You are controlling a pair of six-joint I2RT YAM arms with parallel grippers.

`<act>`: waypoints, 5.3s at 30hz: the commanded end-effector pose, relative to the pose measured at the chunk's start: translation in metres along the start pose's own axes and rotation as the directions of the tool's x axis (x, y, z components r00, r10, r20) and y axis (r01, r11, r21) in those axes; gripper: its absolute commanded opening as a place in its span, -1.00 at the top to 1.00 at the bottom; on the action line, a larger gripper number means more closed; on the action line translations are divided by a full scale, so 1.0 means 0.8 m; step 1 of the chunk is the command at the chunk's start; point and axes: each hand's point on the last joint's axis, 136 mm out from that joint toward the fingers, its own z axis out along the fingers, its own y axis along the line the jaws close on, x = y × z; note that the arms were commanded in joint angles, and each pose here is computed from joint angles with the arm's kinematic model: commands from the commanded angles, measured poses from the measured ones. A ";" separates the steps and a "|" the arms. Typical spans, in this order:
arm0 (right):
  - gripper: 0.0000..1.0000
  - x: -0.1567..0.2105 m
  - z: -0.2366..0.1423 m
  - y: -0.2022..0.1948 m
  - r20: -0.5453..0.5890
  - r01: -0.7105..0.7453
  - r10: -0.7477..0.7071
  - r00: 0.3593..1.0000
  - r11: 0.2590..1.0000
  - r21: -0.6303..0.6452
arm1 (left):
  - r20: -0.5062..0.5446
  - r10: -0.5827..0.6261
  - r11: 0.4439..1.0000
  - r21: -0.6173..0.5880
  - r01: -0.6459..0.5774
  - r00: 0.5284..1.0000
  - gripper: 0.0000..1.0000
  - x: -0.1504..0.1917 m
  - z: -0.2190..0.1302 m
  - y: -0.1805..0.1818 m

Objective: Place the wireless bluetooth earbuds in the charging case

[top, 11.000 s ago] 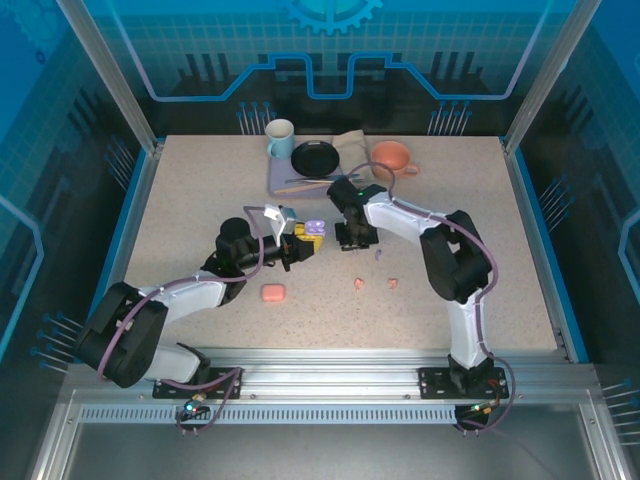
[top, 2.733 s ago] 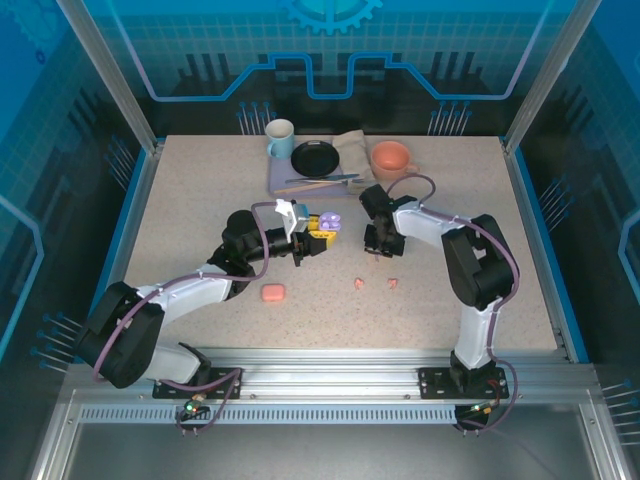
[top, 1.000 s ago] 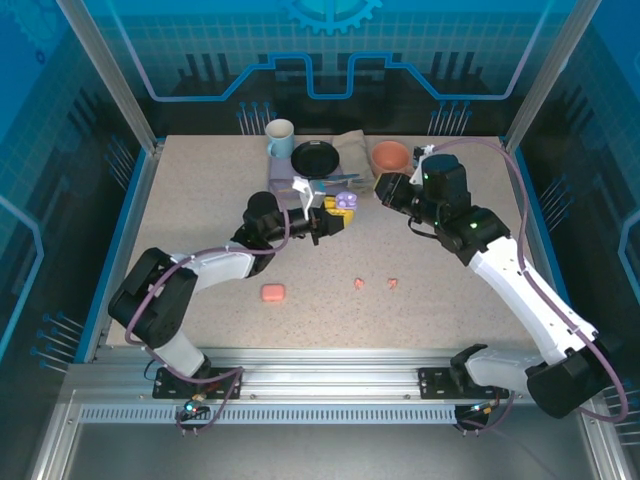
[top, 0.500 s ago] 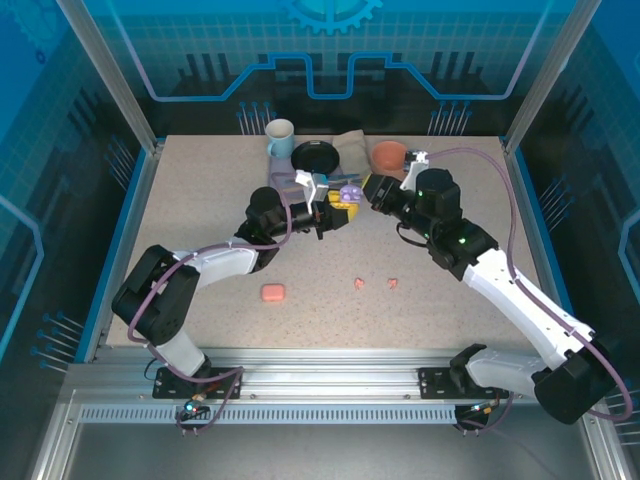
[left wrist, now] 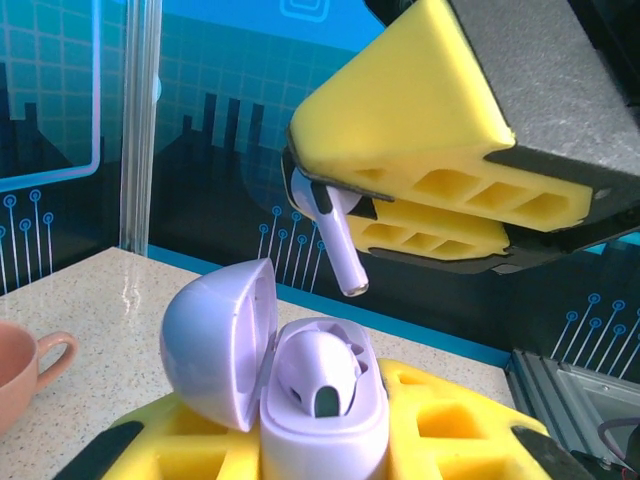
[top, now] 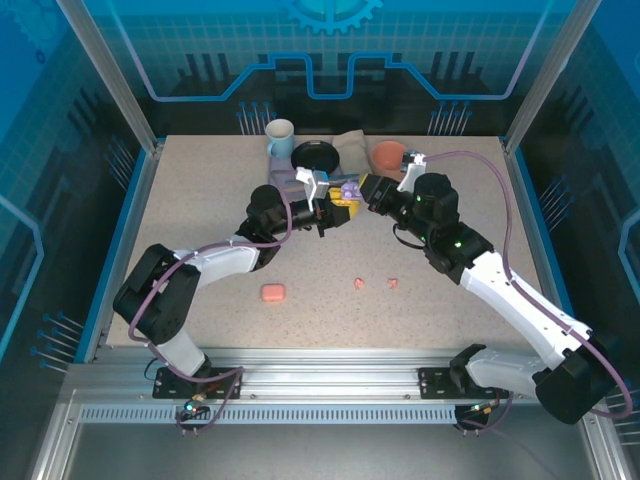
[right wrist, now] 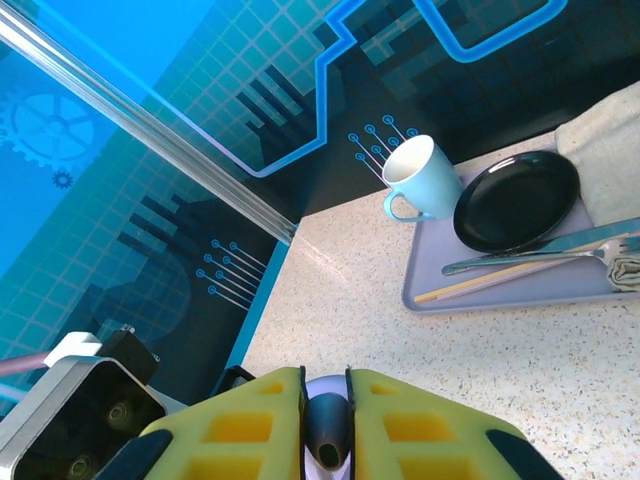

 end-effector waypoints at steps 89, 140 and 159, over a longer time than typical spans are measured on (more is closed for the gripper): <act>-0.30 0.029 -0.035 0.050 -0.448 -0.094 -0.027 0.894 0.965 -0.245 | -0.079 -0.074 0.997 0.024 0.076 0.994 1.00 0.043 0.016 0.011; -0.58 0.156 -0.041 -0.153 -0.529 0.212 0.086 0.844 0.853 0.476 | -0.099 -0.920 0.271 -0.860 0.433 0.379 -0.98 0.178 -0.130 0.160; -0.80 0.339 0.069 -0.050 -0.759 0.542 -0.029 0.650 0.718 0.436 | 0.318 -0.695 0.016 -0.890 0.456 0.645 -0.98 0.029 -0.352 0.141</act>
